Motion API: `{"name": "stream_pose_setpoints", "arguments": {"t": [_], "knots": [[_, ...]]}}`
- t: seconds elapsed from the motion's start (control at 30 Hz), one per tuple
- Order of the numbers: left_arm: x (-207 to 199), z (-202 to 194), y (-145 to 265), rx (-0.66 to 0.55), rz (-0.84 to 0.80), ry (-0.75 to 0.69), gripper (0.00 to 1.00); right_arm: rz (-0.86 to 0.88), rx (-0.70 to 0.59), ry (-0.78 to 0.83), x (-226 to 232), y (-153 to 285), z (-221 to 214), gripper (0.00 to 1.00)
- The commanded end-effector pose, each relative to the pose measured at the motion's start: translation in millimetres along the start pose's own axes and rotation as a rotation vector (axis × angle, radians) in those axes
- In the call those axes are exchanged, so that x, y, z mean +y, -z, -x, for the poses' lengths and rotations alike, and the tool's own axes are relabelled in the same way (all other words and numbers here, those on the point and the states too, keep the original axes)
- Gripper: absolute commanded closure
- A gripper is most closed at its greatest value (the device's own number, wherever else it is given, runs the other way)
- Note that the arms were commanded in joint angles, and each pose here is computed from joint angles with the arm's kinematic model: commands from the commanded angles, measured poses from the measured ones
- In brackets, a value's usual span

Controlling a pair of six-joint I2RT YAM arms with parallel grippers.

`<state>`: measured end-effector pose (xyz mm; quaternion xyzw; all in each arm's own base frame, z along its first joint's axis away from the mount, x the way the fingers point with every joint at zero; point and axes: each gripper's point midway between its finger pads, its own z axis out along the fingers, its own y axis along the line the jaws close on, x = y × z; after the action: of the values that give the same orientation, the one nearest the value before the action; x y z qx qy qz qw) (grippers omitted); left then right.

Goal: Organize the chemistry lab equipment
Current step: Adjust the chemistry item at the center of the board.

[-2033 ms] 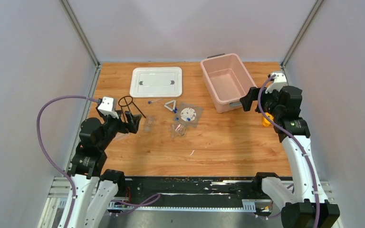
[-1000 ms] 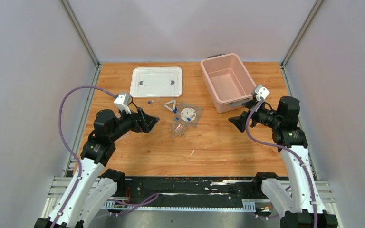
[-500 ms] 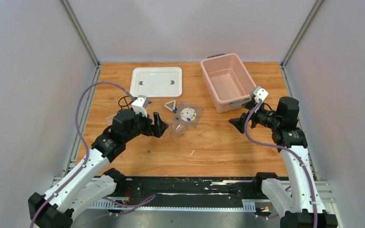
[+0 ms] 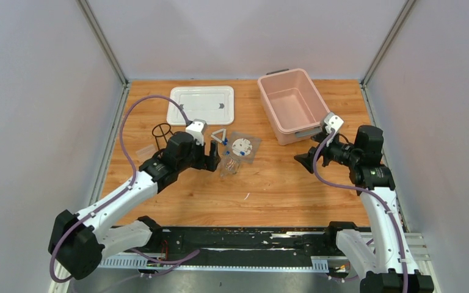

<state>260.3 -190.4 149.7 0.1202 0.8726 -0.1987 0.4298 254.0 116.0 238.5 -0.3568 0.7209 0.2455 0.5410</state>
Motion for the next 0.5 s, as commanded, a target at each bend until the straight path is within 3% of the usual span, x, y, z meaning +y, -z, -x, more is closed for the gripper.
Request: {"name": "stream_pose_setpoints", "arguments": {"t": [0.0, 0.13, 0.33, 0.47], "knots": [[3, 37, -15, -0.106, 0.052, -0.04, 0.0, 0.009, 0.0, 0.037, 1, 3, 7, 0.01], [-4, 47, -39, -0.122, 0.035, 0.004, 0.0, 0.015, 0.022, 0.023, -1, 0, 2, 0.01], [23, 50, -77, -0.08, 0.242, 0.14, 0.0, 0.009, 0.068, 0.004, -8, -3, -6, 0.01], [21, 57, -95, -0.071, 0.228, 0.157, 0.0, 0.007, 0.092, -0.007, -10, -2, -6, 0.01]]}}
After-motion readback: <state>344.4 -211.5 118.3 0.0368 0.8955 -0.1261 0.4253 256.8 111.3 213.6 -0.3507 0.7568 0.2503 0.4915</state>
